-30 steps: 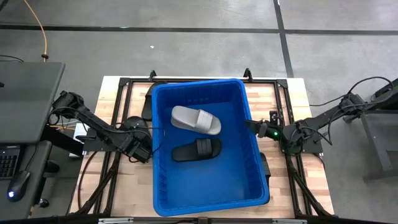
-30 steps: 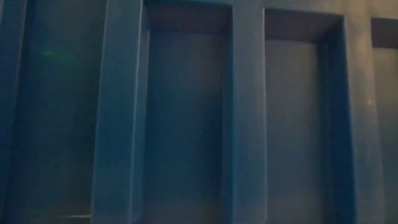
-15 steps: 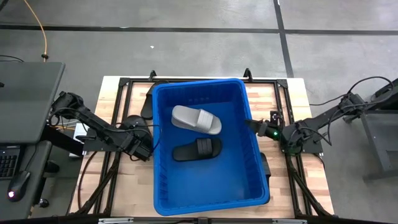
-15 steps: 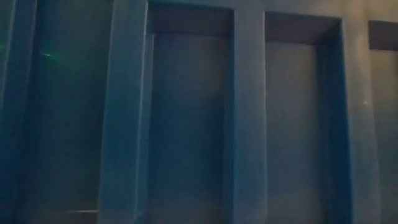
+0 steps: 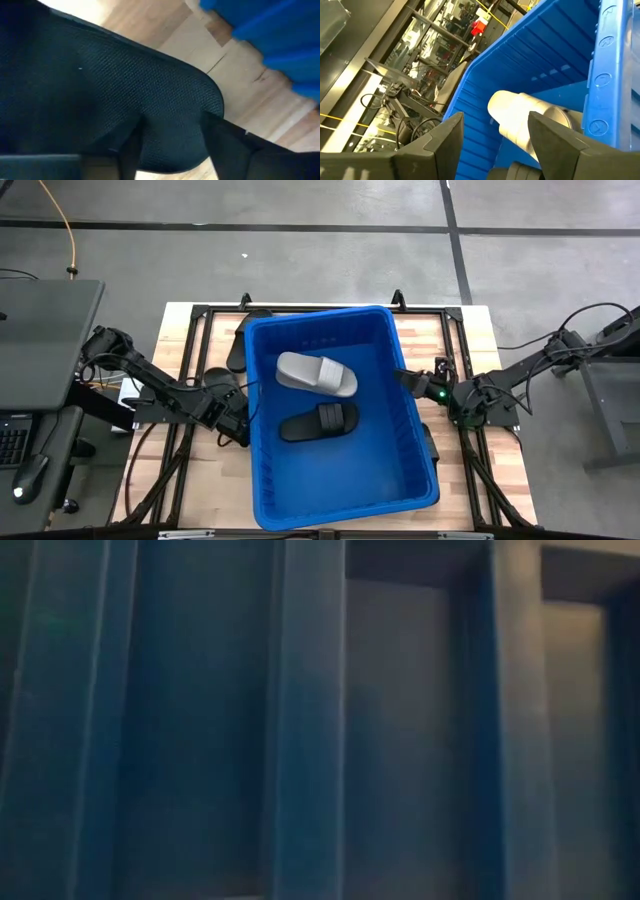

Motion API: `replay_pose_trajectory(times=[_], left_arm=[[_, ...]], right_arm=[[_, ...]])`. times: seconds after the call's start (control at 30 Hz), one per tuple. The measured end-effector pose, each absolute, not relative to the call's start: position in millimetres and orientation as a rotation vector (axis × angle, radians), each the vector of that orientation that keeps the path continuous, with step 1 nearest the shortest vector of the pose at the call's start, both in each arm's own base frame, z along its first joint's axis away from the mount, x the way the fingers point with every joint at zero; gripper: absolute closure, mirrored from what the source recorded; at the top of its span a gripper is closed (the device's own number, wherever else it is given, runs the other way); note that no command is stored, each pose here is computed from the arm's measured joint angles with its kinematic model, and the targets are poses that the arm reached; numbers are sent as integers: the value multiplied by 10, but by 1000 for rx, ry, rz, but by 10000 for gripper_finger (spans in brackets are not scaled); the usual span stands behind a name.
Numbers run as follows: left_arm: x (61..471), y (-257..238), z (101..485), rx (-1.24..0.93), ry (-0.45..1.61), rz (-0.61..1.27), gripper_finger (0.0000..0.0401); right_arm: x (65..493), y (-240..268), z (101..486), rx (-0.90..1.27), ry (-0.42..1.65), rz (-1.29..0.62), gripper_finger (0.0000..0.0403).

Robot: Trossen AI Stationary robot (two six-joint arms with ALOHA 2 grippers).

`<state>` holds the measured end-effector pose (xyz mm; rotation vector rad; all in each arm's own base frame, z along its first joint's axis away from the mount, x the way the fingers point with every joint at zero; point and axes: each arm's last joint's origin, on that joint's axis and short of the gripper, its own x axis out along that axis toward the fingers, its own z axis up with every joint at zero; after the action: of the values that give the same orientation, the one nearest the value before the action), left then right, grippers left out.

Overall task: Pick and place slides into bin
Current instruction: Put the black slide into the blue bin

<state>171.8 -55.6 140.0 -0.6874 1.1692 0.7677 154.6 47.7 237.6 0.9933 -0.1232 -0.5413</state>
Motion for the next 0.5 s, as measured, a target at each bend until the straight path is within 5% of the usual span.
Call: replay_pose_trajectory(times=[0.33,0.5], left_arm=[[1661,-608,1385,-739,1227,735,385],[1730,-771,1464,-882,1334,573,391]], right_arm=[[1546,477,2378,978,-128,-547,190],[1546,475,2378,972,-130,-552,194]])
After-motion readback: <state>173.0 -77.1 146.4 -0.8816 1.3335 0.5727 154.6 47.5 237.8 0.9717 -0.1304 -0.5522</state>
